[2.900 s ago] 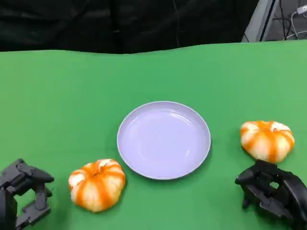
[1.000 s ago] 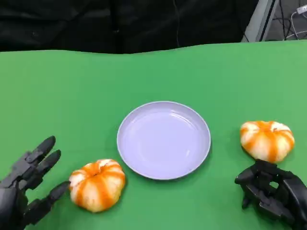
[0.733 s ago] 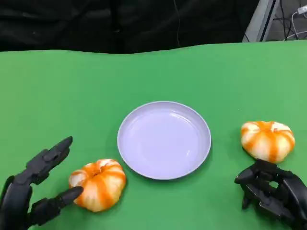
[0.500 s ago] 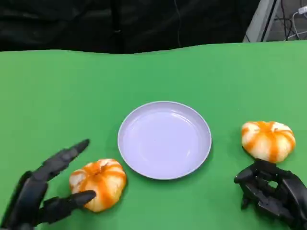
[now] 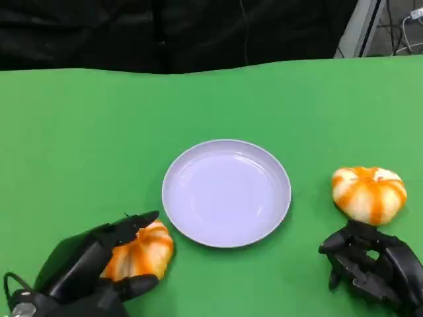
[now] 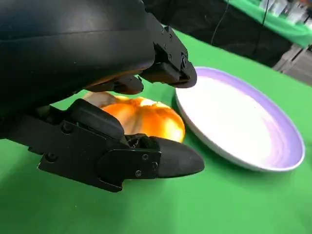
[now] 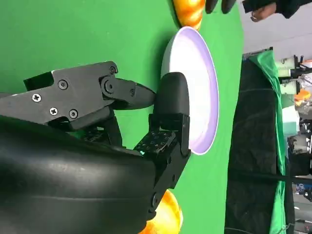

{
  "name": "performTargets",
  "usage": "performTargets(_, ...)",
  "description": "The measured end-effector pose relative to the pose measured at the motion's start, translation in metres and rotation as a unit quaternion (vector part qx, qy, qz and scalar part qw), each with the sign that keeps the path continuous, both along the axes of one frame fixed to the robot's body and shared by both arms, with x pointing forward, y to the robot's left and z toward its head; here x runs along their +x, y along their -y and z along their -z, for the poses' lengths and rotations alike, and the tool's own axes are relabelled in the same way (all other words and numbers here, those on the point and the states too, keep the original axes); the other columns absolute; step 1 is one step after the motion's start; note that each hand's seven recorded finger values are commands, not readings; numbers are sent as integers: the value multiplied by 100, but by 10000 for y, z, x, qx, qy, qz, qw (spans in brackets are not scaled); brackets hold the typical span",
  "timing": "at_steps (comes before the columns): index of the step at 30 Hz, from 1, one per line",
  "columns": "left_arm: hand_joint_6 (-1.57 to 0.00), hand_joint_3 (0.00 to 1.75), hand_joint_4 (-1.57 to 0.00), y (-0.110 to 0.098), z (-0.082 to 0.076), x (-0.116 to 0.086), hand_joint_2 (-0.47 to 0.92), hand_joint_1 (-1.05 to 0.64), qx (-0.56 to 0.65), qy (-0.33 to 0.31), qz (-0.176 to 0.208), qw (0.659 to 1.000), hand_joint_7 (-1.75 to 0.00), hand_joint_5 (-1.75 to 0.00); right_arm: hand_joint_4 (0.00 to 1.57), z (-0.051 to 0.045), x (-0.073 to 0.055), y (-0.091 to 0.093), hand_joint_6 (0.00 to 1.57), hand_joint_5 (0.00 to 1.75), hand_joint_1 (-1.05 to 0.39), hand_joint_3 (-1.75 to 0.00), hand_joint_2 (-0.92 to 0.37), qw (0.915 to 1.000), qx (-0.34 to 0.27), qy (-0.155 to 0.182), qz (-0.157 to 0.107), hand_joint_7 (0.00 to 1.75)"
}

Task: Grasp the bread from the table and place it into the plate.

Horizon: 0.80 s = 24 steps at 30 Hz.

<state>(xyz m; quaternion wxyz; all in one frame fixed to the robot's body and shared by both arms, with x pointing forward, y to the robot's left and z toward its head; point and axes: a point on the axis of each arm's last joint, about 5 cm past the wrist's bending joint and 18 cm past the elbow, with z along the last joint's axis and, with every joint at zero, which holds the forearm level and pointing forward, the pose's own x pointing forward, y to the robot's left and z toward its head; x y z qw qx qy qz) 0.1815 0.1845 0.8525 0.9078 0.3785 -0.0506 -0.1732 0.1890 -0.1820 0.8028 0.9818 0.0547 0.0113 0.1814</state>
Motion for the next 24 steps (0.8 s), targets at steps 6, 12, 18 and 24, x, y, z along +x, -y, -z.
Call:
performTargets(6,-38,67,-32,56,3,68,92,-82,216,-120,132,9996,-1,0,66,1,-6,-3,75,175,-21,-47,-92,10000,2,2,-3,108)
performTargets(12,-40,27,-35,49,20,96,92,-31,353,-263,153,9989,-1,-1,64,0,-5,-5,75,175,-22,-47,-92,10000,3,6,-9,108)
performTargets(18,-41,19,-36,49,26,95,92,-10,276,-326,149,9990,0,0,65,-2,-5,-6,76,175,-22,-47,-92,10000,1,14,-6,108)
performTargets(24,-42,21,-36,56,16,94,92,-9,256,-327,191,9990,-1,-1,65,3,-14,-1,75,175,-21,-48,-92,10000,43,8,-17,107)
